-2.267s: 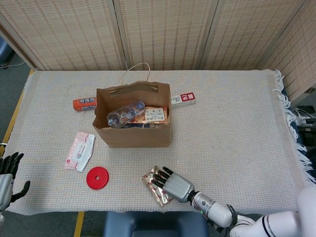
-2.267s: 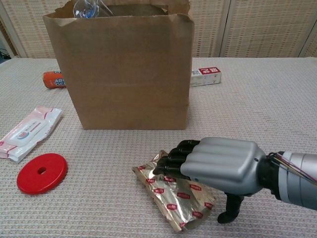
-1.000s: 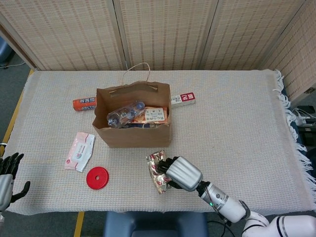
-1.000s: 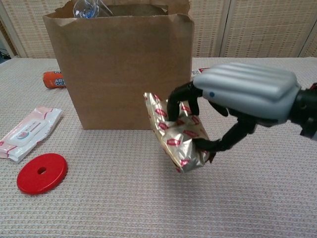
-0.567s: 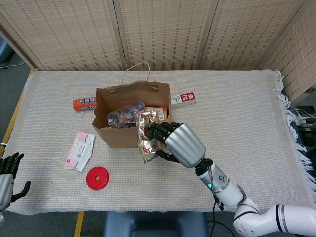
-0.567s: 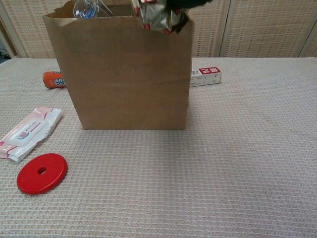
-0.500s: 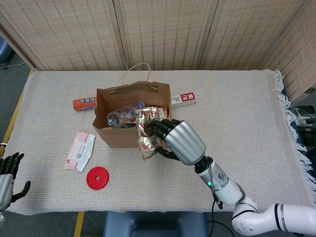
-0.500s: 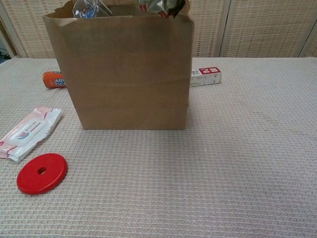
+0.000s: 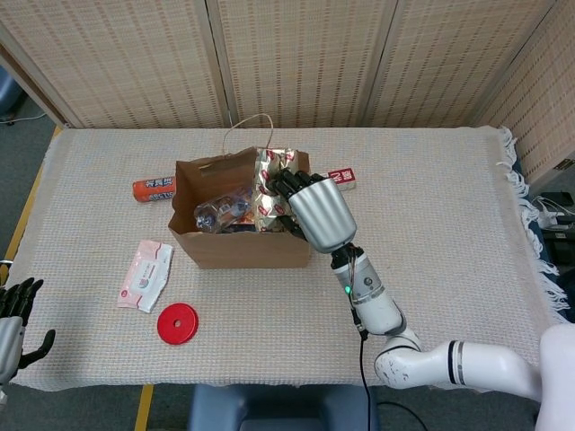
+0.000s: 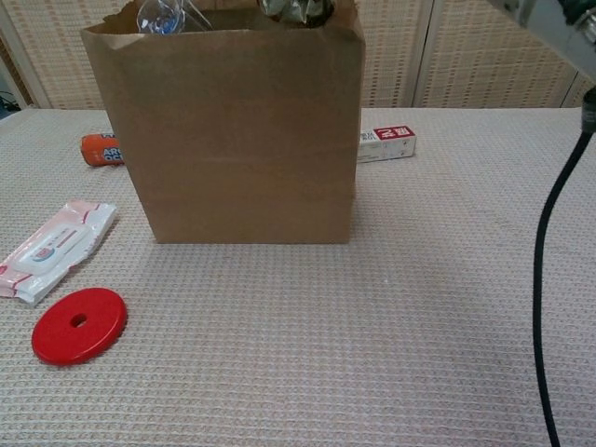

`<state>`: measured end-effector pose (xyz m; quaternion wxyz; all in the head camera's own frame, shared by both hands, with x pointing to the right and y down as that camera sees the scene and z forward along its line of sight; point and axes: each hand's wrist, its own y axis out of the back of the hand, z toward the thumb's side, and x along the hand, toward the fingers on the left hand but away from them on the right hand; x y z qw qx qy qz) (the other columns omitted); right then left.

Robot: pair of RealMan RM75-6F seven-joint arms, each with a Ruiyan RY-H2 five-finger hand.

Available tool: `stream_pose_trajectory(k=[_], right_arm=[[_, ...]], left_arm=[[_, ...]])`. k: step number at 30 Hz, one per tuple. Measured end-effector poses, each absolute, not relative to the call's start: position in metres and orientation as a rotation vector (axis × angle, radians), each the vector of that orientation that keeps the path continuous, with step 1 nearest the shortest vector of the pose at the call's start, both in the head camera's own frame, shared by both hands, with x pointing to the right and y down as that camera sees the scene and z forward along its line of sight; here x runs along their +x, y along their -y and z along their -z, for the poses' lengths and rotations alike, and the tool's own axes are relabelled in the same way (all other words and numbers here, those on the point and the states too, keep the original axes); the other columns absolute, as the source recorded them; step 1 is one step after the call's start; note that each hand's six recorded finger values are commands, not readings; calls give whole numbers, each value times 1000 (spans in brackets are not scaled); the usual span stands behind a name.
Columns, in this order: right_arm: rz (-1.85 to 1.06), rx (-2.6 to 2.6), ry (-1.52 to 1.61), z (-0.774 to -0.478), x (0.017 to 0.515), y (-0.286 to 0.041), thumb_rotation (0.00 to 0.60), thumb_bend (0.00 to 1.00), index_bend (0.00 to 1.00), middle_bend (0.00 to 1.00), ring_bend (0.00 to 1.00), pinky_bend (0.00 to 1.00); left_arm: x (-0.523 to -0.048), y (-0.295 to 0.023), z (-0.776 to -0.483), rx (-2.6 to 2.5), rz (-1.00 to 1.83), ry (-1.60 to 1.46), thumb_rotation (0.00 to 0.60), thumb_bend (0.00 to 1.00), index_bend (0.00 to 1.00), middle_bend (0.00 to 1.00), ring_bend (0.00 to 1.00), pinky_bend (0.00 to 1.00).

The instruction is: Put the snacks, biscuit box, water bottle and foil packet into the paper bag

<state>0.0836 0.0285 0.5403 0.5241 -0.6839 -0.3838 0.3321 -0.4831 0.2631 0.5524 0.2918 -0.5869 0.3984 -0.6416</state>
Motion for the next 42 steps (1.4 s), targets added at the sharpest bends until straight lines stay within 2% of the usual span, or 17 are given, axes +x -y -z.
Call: stream_pose_trajectory(k=[2, 4, 5, 6, 8, 9, 11, 14, 23, 29, 35, 42], right_arm=[[-832, -1625, 920, -548, 84, -25, 600, 523, 748, 602, 596, 649], [-869, -1632, 910, -555, 84, -23, 600, 512, 625, 577, 514, 577], [-884, -1638, 902, -558, 85, -24, 600, 477, 512, 522, 427, 501], [-905, -1648, 889, -562, 85, -24, 600, 404, 361, 424, 307, 395], [-935, -1661, 868, -566, 86, -26, 600, 271, 144, 267, 154, 259], [-954, -1669, 858, -567, 87, -26, 600, 207, 57, 194, 91, 206], [-980, -1677, 850, -568, 89, -27, 600, 142, 0, 113, 29, 153], [-999, -1678, 858, -562, 91, -26, 600, 107, 0, 60, 0, 122], [-975, -1671, 948, -538, 111, -22, 600, 99, 0, 58, 0, 117], [-979, -1670, 993, -526, 157, -38, 600, 99, 0, 58, 0, 85], [-1102, -1717, 977, -538, 238, -89, 600, 99, 0, 23, 0, 57], [-1307, -1803, 930, -559, 329, -181, 600, 98, 0, 0, 0, 38]], left_arm=[[-483, -263, -552, -1566, 1709, -1063, 600, 378, 0, 0, 0, 0], [-483, -263, -552, -1567, 1709, -1062, 600, 378, 0, 0, 0, 0], [-483, -263, -552, -1567, 1709, -1061, 600, 379, 0, 0, 0, 0], [-483, -263, -552, -1568, 1709, -1060, 600, 378, 0, 0, 0, 0], [-483, -263, -553, -1568, 1709, -1058, 600, 378, 0, 0, 0, 0], [-483, -263, -553, -1568, 1709, -1057, 600, 378, 0, 0, 0, 0], [-483, -263, -552, -1567, 1708, -1057, 600, 378, 0, 0, 0, 0], [-483, -263, -552, -1565, 1707, -1055, 600, 379, 0, 0, 0, 0], [-483, -264, -552, -1556, 1707, -1055, 600, 379, 0, 0, 0, 0], [-484, -264, -550, -1550, 1705, -1059, 600, 379, 0, 0, 0, 0], [-483, -264, -549, -1546, 1697, -1048, 600, 378, 0, 0, 0, 0], [-481, -263, -548, -1525, 1664, -1040, 600, 377, 0, 0, 0, 0]])
